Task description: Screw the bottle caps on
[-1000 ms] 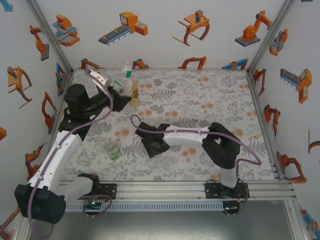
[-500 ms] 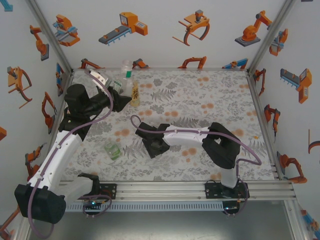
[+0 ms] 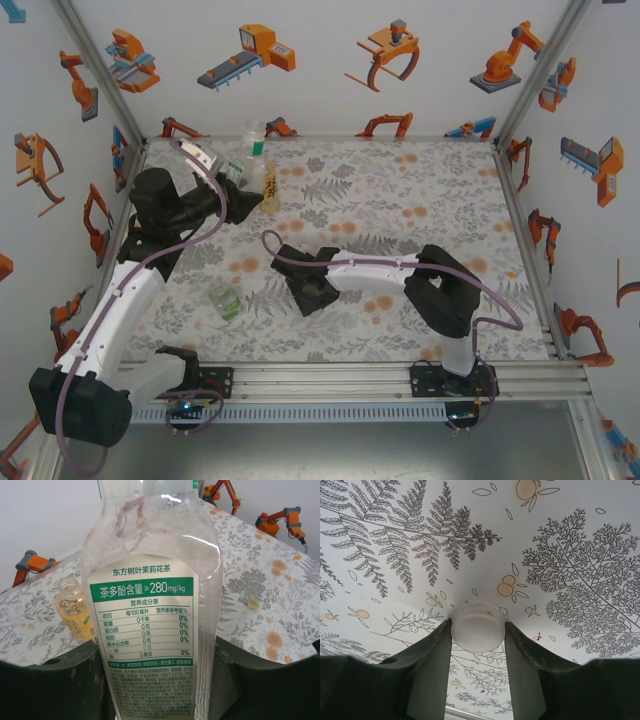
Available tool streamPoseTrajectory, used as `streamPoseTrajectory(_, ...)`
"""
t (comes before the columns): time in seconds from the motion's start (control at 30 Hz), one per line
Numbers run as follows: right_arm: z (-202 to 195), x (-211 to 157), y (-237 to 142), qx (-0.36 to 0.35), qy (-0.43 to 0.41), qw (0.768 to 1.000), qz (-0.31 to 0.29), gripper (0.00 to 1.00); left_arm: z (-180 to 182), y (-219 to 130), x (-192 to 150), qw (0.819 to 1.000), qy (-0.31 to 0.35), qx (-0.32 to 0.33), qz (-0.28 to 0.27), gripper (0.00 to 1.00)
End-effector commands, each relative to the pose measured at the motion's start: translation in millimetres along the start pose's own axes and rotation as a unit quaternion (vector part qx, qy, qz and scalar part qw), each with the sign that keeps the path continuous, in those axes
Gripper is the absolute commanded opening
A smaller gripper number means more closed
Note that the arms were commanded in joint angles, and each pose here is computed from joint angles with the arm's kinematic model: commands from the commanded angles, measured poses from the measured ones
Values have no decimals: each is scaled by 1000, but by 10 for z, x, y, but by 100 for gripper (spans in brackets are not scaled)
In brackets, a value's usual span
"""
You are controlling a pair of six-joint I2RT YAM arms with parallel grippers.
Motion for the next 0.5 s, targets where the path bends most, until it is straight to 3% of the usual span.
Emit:
streamPoseTrajectory(0.0,-16,79,-185,16,9,1000,-12,26,-62,32,51,1000,5,-14,2,0)
streamPoseTrajectory(0.47,-492,232,-847,60,68,992,-88,25,-455,311,-214,993,28,-100,58,0)
Point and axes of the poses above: each hand's point on the last joint's axis, 136 mm out from that joint toward the fingers, its own y axis out along the fingers, its own z axis along the line the jaws close on, x = y × z, the point moved 4 cm from there along -y, back along the fingers, and after that the axes turned 1 degree about y, right-handed, at the moved point
